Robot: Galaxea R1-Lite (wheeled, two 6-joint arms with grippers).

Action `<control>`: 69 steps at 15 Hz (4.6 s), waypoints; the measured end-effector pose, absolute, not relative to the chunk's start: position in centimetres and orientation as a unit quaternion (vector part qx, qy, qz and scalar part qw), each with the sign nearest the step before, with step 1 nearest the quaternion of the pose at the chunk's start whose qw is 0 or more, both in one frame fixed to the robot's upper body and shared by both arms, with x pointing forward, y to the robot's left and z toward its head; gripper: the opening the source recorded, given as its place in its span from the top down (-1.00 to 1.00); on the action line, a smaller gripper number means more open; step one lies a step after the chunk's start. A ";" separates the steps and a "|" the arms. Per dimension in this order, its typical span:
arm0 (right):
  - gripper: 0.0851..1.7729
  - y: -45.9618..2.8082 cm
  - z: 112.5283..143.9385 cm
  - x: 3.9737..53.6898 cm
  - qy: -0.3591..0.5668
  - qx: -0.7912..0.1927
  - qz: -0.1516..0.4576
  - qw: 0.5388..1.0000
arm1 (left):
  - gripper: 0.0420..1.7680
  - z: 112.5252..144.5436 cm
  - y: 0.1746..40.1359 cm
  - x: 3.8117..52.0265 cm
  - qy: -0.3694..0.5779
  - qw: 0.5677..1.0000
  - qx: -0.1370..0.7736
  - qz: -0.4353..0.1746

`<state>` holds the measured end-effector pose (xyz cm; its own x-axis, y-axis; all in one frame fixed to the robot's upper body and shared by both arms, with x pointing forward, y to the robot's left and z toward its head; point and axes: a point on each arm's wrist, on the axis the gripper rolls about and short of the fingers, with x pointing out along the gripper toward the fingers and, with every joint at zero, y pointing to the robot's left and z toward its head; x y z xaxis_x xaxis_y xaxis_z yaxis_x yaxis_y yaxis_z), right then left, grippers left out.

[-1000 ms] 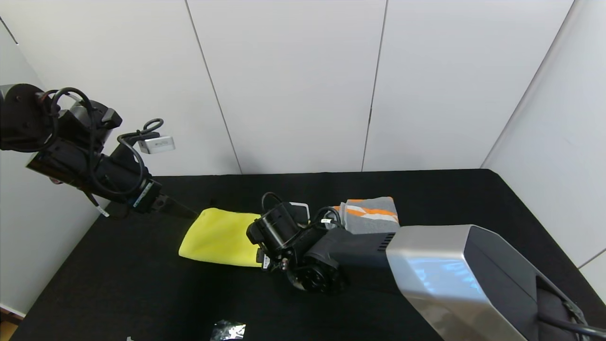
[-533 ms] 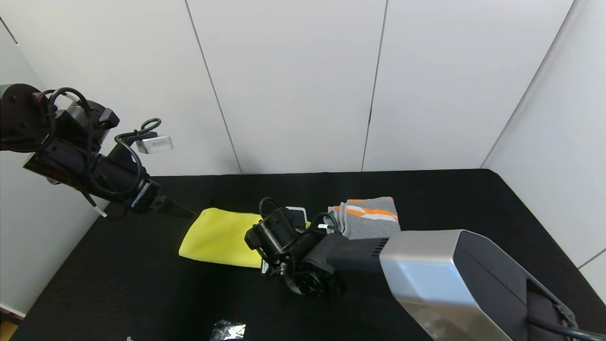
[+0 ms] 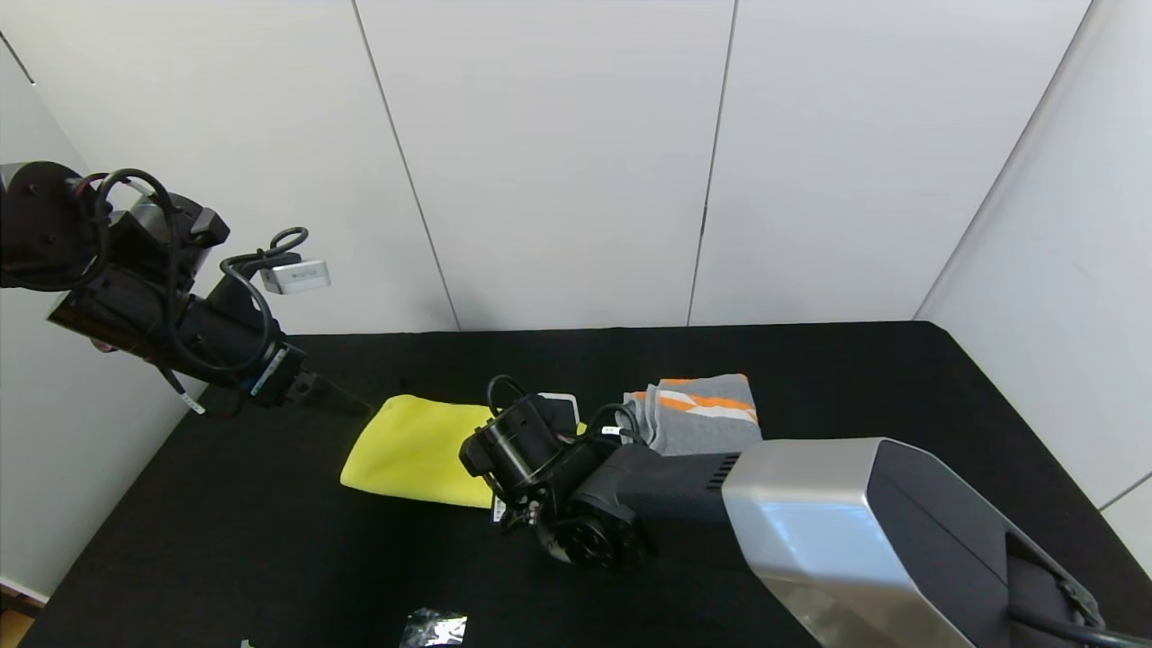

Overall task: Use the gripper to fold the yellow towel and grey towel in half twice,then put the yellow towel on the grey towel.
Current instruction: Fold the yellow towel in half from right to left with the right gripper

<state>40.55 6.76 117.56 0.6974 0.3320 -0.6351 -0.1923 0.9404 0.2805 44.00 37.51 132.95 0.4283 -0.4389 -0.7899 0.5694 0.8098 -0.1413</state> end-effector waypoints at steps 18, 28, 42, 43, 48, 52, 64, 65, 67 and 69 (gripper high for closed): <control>0.92 2.4 124.7 35.7 0.397 -0.249 0.171 0.867 | -0.94 133.3 37.9 43.8 0.439 0.846 0.073 -0.295; 0.92 5.7 125.5 35.1 0.321 -0.182 0.248 0.896 | -0.94 133.5 38.1 43.7 0.437 0.848 0.072 -0.291; 0.92 10.8 120.5 36.3 0.234 -0.084 0.334 0.909 | -0.94 133.7 38.6 43.6 0.431 0.852 0.069 -0.288; 0.92 11.0 119.9 36.3 0.236 -0.084 0.338 0.907 | -0.94 133.7 38.6 43.6 0.431 0.852 0.069 -0.288; 0.66 11.9 117.6 36.1 0.241 -0.087 0.348 0.902 | -0.94 133.7 38.6 43.6 0.431 0.852 0.069 -0.288; 0.02 12.0 117.5 35.9 0.243 -0.086 0.350 0.900 | -0.94 133.7 38.6 43.6 0.432 0.852 0.069 -0.289; -0.72 11.0 122.9 34.3 0.249 -0.033 0.358 0.899 | -0.94 133.6 38.6 43.7 0.432 0.852 0.069 -0.288; -0.74 10.7 123.3 34.1 0.262 -0.029 0.353 0.898 | -0.94 133.6 38.6 43.7 0.432 0.852 0.068 -0.288; -0.78 10.0 124.1 33.5 0.294 -0.014 0.339 0.894 | -0.94 133.6 38.6 43.8 0.432 0.852 0.068 -0.288; -0.82 9.4 125.0 33.1 0.323 0.013 0.324 0.889 | -0.94 133.6 38.6 43.8 0.432 0.852 0.068 -0.288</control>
<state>33.05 9.41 124.95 0.5819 0.5846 -0.5654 -0.5674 0.7899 0.2327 43.76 38.62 133.60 0.4602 -0.4317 -0.7758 0.5500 0.8246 -0.1325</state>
